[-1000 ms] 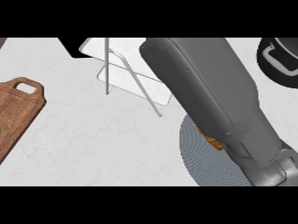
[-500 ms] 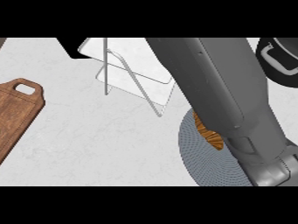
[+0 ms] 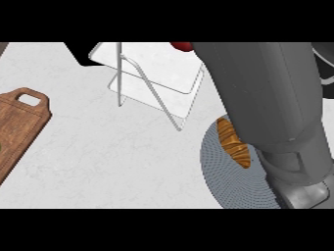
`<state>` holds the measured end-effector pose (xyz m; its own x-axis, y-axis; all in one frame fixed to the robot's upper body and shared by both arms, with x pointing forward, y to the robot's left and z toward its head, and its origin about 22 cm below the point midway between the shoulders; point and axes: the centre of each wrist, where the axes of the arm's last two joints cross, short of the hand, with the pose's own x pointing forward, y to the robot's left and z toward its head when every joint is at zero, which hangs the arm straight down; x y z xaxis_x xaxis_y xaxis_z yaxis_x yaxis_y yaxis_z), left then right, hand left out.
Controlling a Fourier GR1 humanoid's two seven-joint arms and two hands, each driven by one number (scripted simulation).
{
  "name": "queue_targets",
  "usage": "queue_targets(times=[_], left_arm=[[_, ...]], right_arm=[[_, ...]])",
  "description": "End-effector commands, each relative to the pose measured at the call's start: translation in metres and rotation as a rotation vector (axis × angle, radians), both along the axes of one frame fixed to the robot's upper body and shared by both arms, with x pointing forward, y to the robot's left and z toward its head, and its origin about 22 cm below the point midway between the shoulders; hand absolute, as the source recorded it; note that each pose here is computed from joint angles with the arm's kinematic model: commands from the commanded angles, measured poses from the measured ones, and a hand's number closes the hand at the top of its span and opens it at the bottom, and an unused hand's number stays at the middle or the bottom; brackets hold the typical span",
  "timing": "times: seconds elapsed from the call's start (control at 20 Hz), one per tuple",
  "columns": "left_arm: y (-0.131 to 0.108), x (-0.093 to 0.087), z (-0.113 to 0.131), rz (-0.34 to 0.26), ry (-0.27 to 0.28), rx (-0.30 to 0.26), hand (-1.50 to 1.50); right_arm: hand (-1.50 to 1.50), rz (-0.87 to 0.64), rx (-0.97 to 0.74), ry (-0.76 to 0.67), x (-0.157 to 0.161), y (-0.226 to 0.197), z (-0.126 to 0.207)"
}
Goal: Pick the tomato from the placemat and place it in the tiered shelf
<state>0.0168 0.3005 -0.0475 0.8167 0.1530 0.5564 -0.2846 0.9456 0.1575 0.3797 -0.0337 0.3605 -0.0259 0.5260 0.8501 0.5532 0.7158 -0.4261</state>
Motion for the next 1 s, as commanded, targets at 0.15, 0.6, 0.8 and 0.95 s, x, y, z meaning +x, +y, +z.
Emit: queue_targets(times=[0.15,0.6,0.8,0.95], left_arm=[[0.000,0.095,0.040,-0.110,-0.449,0.021,0.00],[0.000,0.082,0.033,-0.064,-0.415,0.038,0.00],[0.000,0.076,0.031,-0.049,-0.409,0.029,0.00],[0.002,0.077,0.031,-0.033,-0.404,0.027,0.00]], right_arm=[[-1.50,-0.133,0.178,-0.131,-0.001,-0.017,0.016],[-1.50,-0.307,0.292,-0.216,0.001,-0.070,0.027],[-1.50,-0.313,0.340,-0.206,-0.003,-0.084,0.025],[-1.50,-0.298,0.345,-0.194,-0.006,-0.092,0.022]])
